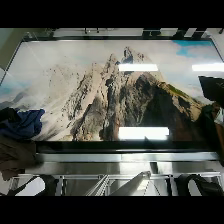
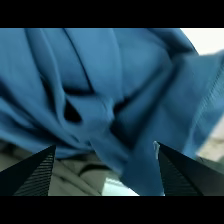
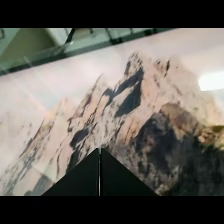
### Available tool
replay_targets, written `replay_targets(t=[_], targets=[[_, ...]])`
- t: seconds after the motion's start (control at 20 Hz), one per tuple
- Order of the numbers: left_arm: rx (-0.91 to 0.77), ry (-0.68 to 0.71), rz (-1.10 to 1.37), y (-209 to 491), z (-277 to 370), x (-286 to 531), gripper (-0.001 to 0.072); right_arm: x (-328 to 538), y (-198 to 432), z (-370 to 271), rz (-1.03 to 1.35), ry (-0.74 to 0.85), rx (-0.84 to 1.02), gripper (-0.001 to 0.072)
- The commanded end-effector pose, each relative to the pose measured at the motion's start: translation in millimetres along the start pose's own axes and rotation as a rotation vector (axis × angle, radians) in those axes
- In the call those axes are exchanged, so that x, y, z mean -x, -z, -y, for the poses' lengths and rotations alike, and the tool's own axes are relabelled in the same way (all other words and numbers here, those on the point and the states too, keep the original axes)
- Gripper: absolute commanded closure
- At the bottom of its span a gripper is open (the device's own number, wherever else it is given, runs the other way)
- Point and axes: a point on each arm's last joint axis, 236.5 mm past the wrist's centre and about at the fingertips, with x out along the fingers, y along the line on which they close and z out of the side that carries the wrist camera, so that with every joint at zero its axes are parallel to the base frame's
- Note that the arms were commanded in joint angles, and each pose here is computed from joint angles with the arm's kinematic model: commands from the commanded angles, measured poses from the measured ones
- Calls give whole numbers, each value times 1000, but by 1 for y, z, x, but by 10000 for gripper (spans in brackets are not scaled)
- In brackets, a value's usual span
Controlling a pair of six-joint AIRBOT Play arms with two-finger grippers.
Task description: Fold the shirts.
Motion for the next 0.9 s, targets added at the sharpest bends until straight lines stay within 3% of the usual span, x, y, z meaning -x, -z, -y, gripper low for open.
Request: replay_targets(t=[0.0, 0.55, 0.7, 0.8, 0.85], targets=[[5, -6, -15, -16, -8, -11, -7, -3, 5, -7, -21, -38, -37, 685], [11, -6, -247, 2, -24, -90, 18, -14, 21, -6, -92, -64, -171, 682], [-39, -8, -286, 4, -17, -106, 261, -20, 20, -7, -93, -84, -225, 682], [-96, -8, -291, 2, -7, -111, 705, -23, 21, -6, -96, -89, -244, 683], [-118, -15, -281, -2, 0, -112, 694, -24, 22, -6, -99, -88, -246, 683]])
